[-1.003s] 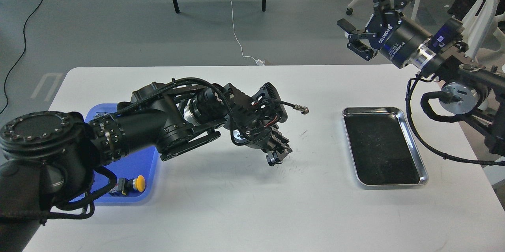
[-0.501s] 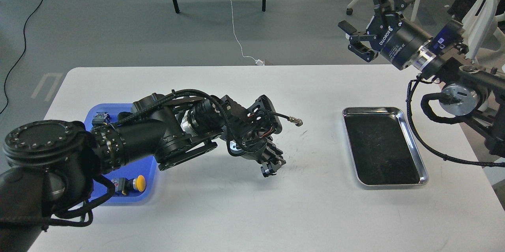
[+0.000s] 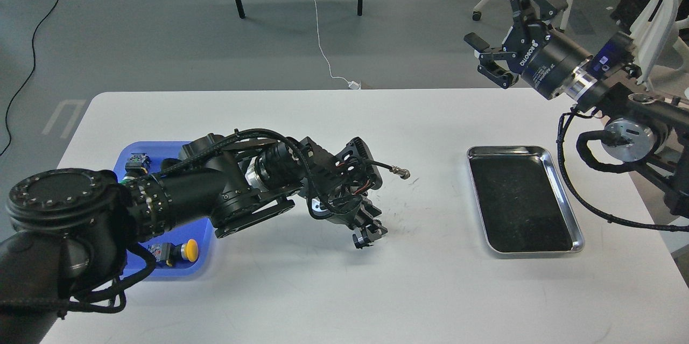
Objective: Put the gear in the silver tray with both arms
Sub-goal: 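Carry the black gear to the table center and release it, then retract the left arm and lower the right gripper to the gear, then close the right gripper on the black gear on the table, then carry the gear into the silver tray and open the right gripper, then raise the right gripper and reach the left gripper into the blue tray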
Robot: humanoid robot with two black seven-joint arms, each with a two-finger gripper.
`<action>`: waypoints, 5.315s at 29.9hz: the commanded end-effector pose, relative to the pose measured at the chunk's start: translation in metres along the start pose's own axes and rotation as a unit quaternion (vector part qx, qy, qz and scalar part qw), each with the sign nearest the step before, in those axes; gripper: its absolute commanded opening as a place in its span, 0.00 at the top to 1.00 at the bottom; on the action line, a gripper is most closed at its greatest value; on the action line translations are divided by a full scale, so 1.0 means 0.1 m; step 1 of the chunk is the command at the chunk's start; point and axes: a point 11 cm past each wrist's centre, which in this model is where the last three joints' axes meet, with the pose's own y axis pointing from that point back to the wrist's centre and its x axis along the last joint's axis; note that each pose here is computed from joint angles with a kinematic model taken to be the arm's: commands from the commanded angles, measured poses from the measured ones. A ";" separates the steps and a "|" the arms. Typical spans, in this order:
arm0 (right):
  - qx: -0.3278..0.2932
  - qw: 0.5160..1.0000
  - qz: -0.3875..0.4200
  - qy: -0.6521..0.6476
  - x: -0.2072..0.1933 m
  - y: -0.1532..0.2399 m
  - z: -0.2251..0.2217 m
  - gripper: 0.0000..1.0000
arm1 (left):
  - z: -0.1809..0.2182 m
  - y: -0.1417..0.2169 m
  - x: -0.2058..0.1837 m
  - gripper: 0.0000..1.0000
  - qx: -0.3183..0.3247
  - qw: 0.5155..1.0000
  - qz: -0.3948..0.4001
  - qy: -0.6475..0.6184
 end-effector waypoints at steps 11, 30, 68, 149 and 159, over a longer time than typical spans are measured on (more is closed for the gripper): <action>-0.070 0.997 0.043 0.015 0.34 0.68 0.38 0.01 | -0.65 0.89 -0.29 0.03 -0.034 0.920 0.241 0.308; -0.274 0.782 -0.358 0.431 -0.53 0.39 0.74 0.01 | -0.54 2.18 -1.71 0.02 -0.183 0.392 0.640 0.636; -0.190 0.486 -0.560 0.644 -1.63 -0.11 1.74 0.36 | -0.63 2.25 -1.73 0.02 -0.201 0.322 0.656 0.653; -0.395 0.543 -0.369 0.642 0.56 1.16 1.31 0.52 | -0.54 2.09 -1.68 0.02 -0.223 0.302 0.652 0.659; -0.319 0.628 -0.284 0.651 0.48 0.85 0.89 0.03 | -0.54 2.10 -1.69 0.02 -0.221 0.304 0.653 0.657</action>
